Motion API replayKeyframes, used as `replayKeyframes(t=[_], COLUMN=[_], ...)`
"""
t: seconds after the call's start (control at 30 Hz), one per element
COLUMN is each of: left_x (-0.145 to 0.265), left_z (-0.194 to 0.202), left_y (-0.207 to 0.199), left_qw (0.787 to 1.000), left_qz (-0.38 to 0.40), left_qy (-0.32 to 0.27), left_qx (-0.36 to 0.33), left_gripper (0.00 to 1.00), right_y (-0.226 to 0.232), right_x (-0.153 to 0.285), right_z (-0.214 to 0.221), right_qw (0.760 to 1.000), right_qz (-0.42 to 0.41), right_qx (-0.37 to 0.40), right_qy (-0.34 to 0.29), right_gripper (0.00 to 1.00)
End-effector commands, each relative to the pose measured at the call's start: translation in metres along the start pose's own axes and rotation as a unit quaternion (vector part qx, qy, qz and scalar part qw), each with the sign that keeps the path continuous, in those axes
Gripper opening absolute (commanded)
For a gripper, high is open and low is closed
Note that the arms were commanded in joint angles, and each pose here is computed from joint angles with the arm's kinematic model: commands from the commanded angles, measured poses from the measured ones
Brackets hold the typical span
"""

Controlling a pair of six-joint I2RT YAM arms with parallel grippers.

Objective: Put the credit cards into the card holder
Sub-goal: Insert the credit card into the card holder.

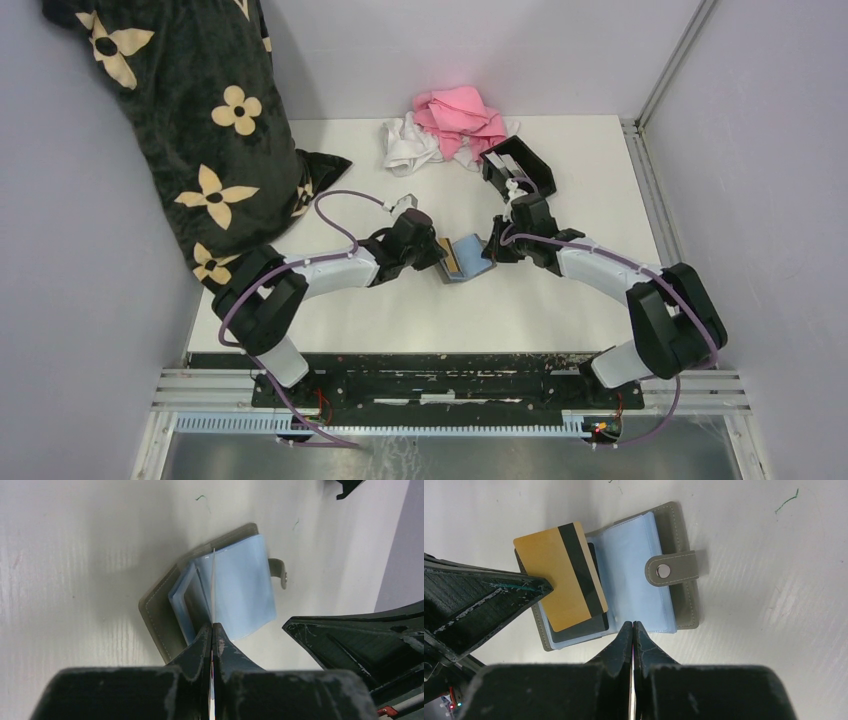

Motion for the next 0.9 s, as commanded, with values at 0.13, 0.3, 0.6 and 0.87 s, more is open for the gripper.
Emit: replayKeyframes(t=[0.13, 0.3, 0.6, 0.87], left_x=[0.014, 0.021, 0.022, 0.023], left_z=[-0.006, -0.006, -0.005, -0.003], left_y=[-0.002, 0.003, 0.007, 0.013], left_qw=[0.999, 0.999, 0.999, 0.999], left_qz=[0.013, 0.01, 0.005, -0.001], left_qy=[-0.034, -0.04, -0.041, -0.043], left_qx=[0.015, 0.011, 0.004, -0.002], left_gripper=[0.03, 0.03, 0.03, 0.03], right_y=[0.005, 0.005, 0.011, 0.007], right_x=[-0.009, -0.012, -0.015, -0.019], right_z=[-0.004, -0.004, -0.001, 0.004], right_qw=[1.0, 1.0, 1.0, 0.999], right_qz=[-0.003, 0.004, 0.006, 0.023], right_qx=[0.022, 0.026, 0.029, 0.025], right_qy=[-0.019, -0.016, -0.01, -0.003], right_gripper=[0.01, 0.09, 0.2, 0.22])
Point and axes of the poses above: each gripper's point midway between its finger pads, its own x axis back along the fingers, its own y axis along the line the jaws close on, z = x × y, the point moved 8 cm from there along x, back along the fingers, and after that the axes turned 1 degree about x, right-handed, at the moved point
